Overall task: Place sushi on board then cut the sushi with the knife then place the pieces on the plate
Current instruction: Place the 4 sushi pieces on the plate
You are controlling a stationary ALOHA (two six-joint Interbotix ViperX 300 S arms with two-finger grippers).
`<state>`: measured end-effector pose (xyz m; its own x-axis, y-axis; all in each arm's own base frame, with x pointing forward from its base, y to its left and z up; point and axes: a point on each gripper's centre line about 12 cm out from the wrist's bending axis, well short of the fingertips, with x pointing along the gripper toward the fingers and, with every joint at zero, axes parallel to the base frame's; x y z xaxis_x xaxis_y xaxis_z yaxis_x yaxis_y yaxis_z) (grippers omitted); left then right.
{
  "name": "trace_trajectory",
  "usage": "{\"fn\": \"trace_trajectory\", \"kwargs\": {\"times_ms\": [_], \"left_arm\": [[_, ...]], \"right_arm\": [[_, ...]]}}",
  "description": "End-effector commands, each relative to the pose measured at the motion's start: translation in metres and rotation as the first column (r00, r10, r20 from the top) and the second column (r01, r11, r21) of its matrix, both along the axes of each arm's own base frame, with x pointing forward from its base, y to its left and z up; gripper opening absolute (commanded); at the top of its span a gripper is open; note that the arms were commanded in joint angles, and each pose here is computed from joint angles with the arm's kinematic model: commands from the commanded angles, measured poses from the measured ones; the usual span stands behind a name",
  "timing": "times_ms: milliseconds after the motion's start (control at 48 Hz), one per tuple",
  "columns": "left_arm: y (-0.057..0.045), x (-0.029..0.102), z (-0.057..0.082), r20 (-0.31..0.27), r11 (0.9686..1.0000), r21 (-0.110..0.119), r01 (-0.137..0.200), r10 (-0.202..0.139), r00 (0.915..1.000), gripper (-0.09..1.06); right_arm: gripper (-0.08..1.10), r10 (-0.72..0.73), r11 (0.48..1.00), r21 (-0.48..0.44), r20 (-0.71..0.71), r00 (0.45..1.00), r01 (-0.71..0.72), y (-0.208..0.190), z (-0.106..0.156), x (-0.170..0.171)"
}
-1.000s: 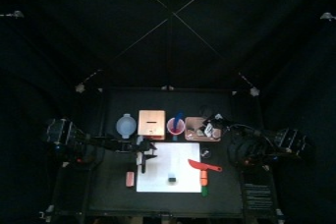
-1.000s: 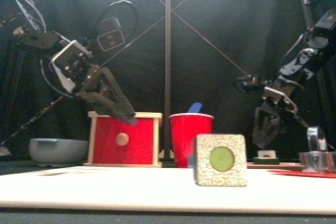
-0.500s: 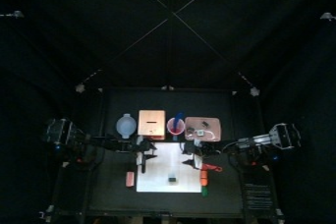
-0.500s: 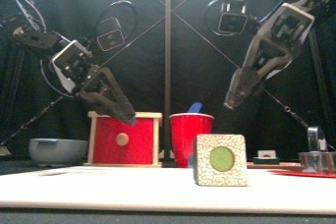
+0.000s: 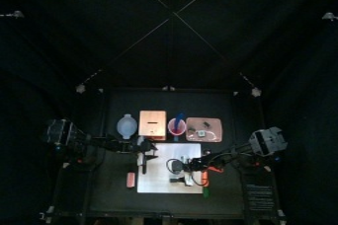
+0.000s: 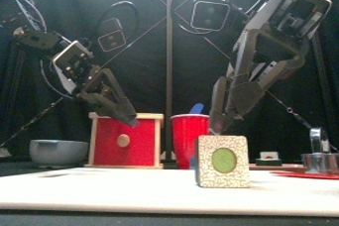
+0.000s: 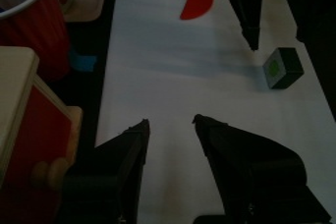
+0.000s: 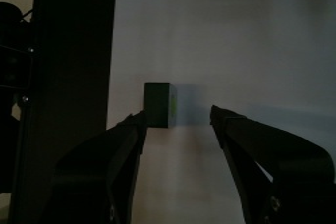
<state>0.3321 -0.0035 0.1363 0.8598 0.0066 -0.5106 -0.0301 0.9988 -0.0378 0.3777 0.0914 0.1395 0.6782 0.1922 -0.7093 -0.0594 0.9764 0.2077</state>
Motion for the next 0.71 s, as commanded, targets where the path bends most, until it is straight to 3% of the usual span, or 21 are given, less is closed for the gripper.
{"fn": "trace_trajectory", "kwargs": {"times_ms": [21,417,708], "left_arm": [[0.001,0.003,0.009,0.031,1.0000,-0.001,-0.003,0.003,0.9995,0.80],[0.000,0.003,0.008,0.031,1.0000,0.000,-0.001,0.001,0.9995,0.80],[0.000,0.003,0.008,0.028,1.0000,0.002,0.000,0.000,0.9996,0.80]], "right_arm": [[0.88,0.008,1.000,0.019,0.042,0.999,-0.008,0.010,0.013,0.011],[0.85,0.016,1.000,0.014,-0.009,1.000,-0.016,0.019,-0.012,0.022],[0.57,0.008,1.000,0.015,-0.018,1.000,-0.008,0.010,-0.006,0.009]]}}
